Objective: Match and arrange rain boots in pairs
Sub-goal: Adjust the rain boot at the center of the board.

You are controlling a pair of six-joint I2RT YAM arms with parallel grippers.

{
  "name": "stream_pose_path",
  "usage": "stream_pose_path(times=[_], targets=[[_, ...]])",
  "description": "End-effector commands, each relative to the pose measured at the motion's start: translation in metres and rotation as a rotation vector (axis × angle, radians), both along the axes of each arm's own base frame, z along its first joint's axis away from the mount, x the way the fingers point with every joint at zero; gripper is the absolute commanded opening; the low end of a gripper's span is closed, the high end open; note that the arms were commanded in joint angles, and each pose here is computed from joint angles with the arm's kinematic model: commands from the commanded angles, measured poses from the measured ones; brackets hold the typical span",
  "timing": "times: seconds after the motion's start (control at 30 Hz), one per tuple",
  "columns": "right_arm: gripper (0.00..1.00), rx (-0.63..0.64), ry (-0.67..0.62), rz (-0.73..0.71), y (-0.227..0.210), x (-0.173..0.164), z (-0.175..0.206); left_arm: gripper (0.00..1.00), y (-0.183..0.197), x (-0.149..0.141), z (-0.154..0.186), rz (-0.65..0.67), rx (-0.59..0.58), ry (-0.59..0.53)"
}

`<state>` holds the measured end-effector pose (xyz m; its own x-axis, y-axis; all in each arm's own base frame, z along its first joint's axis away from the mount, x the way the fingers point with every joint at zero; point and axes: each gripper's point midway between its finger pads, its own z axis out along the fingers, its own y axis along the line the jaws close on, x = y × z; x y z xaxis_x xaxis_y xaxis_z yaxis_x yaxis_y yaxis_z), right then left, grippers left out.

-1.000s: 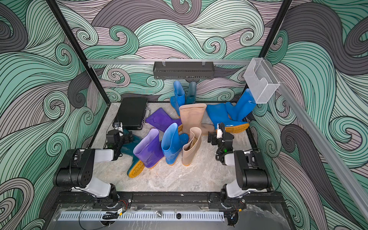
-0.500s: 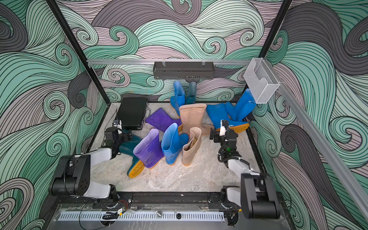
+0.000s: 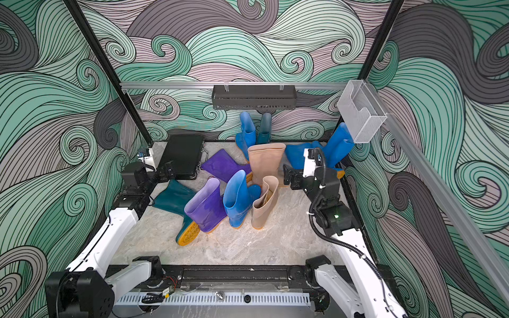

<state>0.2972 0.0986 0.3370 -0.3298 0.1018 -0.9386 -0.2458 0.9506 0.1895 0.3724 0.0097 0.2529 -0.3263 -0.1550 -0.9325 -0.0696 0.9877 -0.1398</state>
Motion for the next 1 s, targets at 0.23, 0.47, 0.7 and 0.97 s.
stream_pose_path(times=[0.23,0.47,0.7,0.97], targets=[[0.90,-0.173,0.455,-0.018,0.059,-0.037,-0.053,0.98,-0.035,-0.006,0.013,-0.134,-0.050,0.033],[0.84,-0.299,0.598,-0.076,0.056,-0.050,-0.085,0.98,-0.039,-0.008,0.006,-0.152,-0.038,0.046],[0.28,-0.309,0.605,-0.054,0.044,-0.053,-0.079,0.98,-0.040,-0.006,0.006,-0.147,-0.056,0.044],[0.00,-0.270,0.621,0.054,0.026,-0.048,-0.067,0.98,-0.040,-0.007,0.011,-0.134,-0.076,0.031]])
